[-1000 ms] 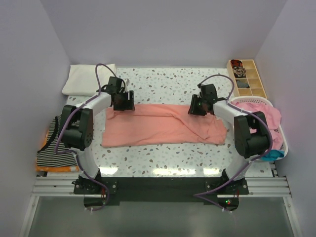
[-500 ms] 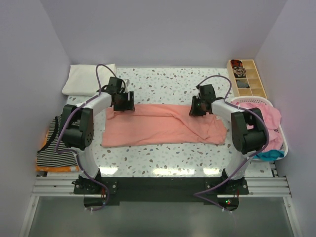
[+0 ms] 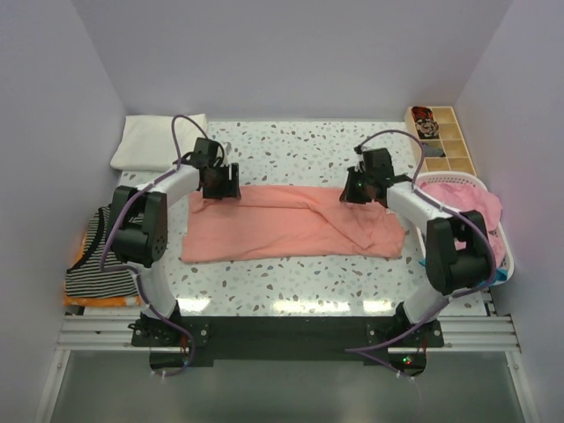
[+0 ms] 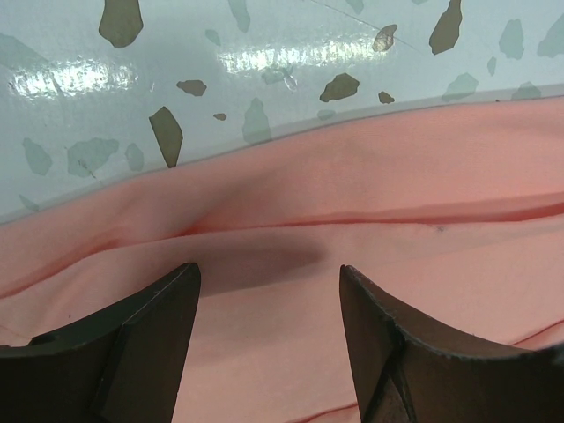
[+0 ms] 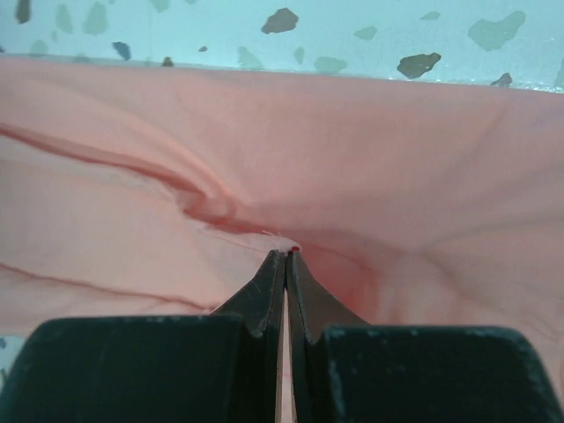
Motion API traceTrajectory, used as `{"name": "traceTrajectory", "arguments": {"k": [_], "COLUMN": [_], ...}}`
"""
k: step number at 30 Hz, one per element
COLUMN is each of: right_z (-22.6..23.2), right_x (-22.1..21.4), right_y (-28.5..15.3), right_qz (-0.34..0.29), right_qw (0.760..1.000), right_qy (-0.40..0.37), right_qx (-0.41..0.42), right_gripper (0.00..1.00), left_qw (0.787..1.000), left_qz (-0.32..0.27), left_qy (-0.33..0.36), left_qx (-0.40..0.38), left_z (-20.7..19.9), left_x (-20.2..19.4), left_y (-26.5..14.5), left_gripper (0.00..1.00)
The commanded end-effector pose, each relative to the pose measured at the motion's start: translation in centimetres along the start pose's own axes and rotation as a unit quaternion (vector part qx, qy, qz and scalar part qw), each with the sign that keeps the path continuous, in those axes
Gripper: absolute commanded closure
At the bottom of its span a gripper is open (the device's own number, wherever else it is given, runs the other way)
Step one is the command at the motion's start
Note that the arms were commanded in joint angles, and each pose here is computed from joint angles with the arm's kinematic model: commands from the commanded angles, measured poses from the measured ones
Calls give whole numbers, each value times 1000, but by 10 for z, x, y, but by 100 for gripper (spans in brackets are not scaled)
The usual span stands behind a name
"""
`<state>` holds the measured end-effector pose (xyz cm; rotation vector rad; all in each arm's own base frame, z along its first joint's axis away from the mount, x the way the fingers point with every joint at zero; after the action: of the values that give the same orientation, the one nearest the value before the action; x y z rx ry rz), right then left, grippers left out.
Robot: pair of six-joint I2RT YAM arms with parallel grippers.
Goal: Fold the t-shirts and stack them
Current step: Fold the other side of the tshirt into a rectangle
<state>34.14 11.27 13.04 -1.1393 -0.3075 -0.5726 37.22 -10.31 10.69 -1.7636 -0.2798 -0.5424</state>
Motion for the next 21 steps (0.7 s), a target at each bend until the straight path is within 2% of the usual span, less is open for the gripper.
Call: {"name": "traceTrajectory", "arguments": {"k": [1, 8, 9, 11, 12, 14, 15, 18, 20, 21], "right_z": [11, 18, 19, 20, 21, 18, 20, 22, 25, 21], "right_x": [-11, -70, -75, -91, -91, -96, -91, -81, -66, -55], "right_y": [-30, -51, -54, -58, -62, -65, -70, -76, -83, -84], "right_qz": [16, 132, 143, 175, 171, 170, 159, 133, 94, 57], "right_qw": [998, 981, 977, 966, 965, 966, 968, 976, 985, 993], "right_qy": [5, 26, 32, 45, 43, 39, 33, 26, 21, 17], "right_qx": [53, 140, 154, 186, 193, 189, 192, 172, 145, 106], "right_gripper": [100, 99, 98, 89, 88, 76, 60, 58, 57, 57], "left_qw": [1000, 1000, 1000, 1000, 1000, 1000, 1000, 1000, 1000, 1000], "left_qz": [-15, -11, -10, -10, -9, -9, -11, -12, -13, -13], "left_qy": [10, 7, 6, 7, 6, 6, 6, 7, 6, 7], "left_qx": [-8, -10, -10, -9, -9, -9, -8, -5, -2, -2], "left_z": [-4, -5, -5, -5, -5, -5, -5, -5, -4, -4], "left_x": [8, 6, 6, 6, 6, 6, 6, 7, 7, 8], "left_y": [-2, 1, 2, 3, 3, 3, 2, 1, 0, 0], "left_gripper": [31, 31, 31, 31, 31, 31, 31, 31, 31, 31]}}
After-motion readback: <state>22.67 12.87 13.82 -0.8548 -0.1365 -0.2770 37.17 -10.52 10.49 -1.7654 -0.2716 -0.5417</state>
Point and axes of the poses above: each gripper's point midway between its finger pads, its own y axis out along the fingers, its own z axis along the line the jaws close on, x = y × z, the point moved 8 cm from there along -y, back along the fingers, and after that the axes turned 8 degrees about y, right-handed, at the moved point
